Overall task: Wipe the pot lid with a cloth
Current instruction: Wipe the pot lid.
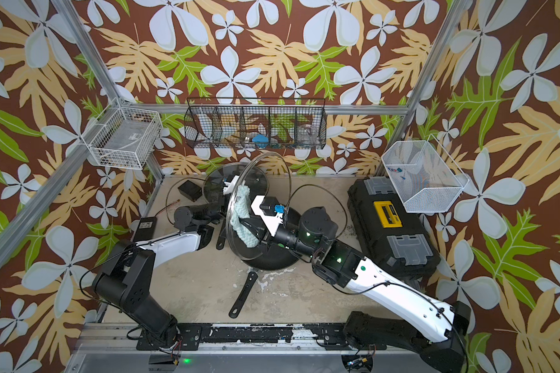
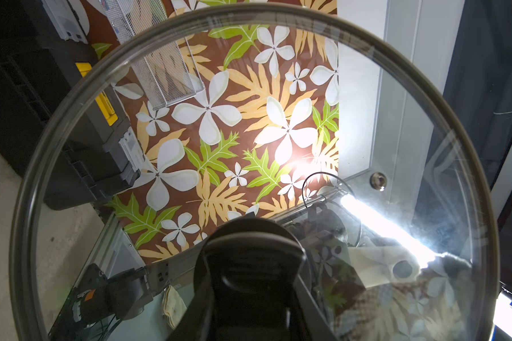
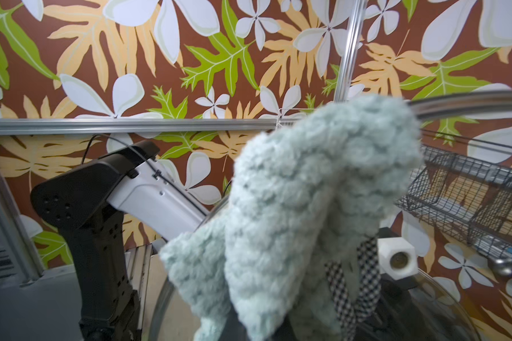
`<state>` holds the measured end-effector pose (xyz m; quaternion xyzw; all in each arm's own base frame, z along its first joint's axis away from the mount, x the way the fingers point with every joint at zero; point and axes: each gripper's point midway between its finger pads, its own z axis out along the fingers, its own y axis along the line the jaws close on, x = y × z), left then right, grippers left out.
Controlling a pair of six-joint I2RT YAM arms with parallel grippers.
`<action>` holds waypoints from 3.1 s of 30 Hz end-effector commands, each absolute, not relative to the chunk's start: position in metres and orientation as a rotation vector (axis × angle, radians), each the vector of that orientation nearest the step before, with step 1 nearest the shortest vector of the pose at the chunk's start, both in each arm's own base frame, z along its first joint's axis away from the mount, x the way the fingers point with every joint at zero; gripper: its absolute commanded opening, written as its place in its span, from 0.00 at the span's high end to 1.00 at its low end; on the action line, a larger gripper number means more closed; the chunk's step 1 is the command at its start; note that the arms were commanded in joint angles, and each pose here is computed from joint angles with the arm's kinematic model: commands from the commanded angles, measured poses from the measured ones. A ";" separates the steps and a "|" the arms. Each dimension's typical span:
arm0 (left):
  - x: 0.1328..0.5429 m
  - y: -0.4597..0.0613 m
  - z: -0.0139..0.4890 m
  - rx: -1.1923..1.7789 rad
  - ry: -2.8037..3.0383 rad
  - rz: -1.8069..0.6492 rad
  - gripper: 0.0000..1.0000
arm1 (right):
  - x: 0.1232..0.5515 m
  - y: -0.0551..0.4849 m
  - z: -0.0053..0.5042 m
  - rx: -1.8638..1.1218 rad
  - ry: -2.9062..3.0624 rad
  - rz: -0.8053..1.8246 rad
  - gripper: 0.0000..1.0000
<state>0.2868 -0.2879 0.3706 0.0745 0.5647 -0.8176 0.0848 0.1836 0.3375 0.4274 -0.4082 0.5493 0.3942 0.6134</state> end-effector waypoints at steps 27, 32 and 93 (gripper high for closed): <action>0.248 -0.265 0.423 0.480 1.361 -2.396 1.00 | 0.286 0.239 0.298 -0.653 1.657 0.636 1.00; 0.244 -0.265 0.418 0.476 1.372 -2.394 1.00 | 0.320 0.234 0.336 -0.579 1.625 0.609 1.00; 0.250 -0.267 0.416 0.463 1.373 -2.396 1.00 | 0.332 0.233 0.329 -0.549 1.643 0.614 1.00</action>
